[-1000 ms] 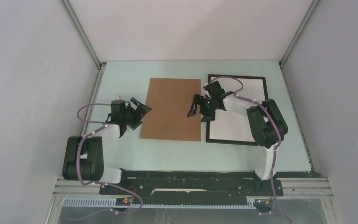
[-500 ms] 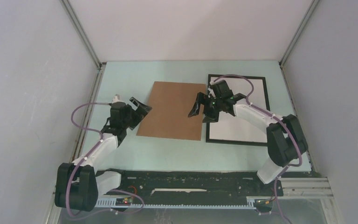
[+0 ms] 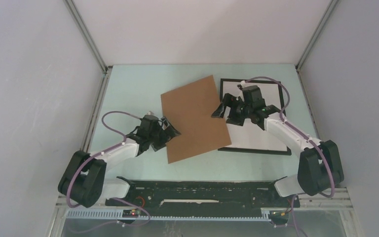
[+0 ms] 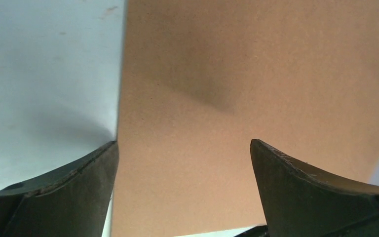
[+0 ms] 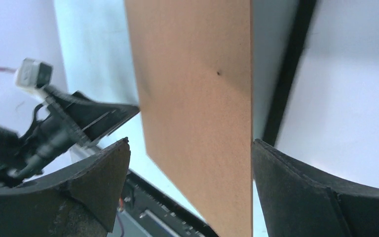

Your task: Put the photo into the frame

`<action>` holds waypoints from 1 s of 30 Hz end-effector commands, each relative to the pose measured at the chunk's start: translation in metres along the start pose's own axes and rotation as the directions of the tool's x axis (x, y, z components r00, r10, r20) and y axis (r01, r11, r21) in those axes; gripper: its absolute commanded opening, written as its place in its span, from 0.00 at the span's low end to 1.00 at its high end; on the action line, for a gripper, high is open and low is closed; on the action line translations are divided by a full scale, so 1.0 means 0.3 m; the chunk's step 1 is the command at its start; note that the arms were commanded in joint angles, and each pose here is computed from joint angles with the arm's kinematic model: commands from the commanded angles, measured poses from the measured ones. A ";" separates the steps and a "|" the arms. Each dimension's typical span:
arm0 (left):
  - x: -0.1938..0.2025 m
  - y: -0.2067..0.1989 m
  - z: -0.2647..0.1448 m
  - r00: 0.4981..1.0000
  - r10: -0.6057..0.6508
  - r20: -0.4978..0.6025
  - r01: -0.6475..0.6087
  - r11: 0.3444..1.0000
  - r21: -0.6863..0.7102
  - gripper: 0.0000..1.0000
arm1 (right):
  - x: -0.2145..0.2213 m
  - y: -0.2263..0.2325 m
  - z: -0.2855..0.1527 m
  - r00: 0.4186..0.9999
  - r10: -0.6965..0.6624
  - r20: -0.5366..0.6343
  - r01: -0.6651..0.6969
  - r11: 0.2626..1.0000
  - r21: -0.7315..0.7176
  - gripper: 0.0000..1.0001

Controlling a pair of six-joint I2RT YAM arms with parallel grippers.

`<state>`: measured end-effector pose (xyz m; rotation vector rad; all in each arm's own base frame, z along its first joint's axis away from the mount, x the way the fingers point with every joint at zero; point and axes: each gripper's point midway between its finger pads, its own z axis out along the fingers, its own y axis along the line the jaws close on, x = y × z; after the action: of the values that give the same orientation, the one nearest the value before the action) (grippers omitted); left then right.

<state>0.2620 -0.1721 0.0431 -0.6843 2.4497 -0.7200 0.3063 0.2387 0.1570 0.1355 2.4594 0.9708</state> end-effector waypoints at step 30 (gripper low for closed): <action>0.171 -0.252 0.117 0.958 0.049 -0.281 0.049 0.943 0.330 1.00 | -0.023 -0.404 -0.087 0.966 0.258 0.009 -0.251 0.947 -0.202 0.47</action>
<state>0.2867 -0.2557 0.0472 -0.5643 2.4062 -1.2069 0.3129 0.1037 0.0466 0.5504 2.4520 1.1025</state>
